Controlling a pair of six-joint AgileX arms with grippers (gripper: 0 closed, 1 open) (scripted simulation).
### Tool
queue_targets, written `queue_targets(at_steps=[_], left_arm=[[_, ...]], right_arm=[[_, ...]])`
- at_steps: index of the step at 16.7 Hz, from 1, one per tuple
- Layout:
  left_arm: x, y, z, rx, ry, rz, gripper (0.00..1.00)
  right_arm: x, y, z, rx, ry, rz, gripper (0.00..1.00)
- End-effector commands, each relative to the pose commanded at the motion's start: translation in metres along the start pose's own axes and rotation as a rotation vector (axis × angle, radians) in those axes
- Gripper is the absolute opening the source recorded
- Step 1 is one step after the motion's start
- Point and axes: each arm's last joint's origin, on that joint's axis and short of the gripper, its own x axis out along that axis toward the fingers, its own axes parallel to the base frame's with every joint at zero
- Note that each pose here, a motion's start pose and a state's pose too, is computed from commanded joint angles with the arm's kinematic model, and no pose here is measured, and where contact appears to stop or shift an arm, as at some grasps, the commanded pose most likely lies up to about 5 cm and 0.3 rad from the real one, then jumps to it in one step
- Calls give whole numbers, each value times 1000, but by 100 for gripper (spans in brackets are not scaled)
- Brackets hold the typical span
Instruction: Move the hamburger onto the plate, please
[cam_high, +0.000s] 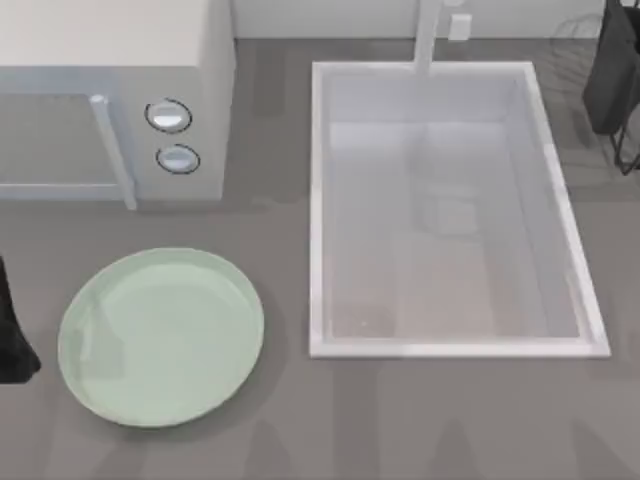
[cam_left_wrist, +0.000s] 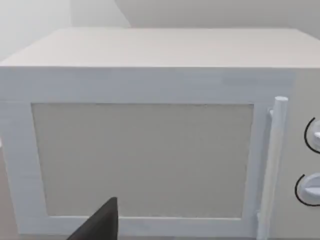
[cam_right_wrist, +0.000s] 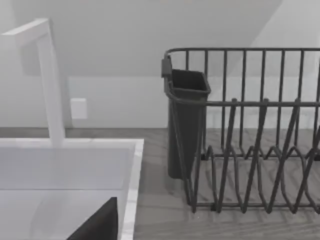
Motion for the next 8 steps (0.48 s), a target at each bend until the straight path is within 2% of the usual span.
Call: queue_targets(at_steps=[4,8], left_arm=[[0,1,4,32,32,9,100],[7,5,20,217,223,22,100]], right_arm=[[0,0,0,0,0,0,100],[0,0,0,0,0,0,100]])
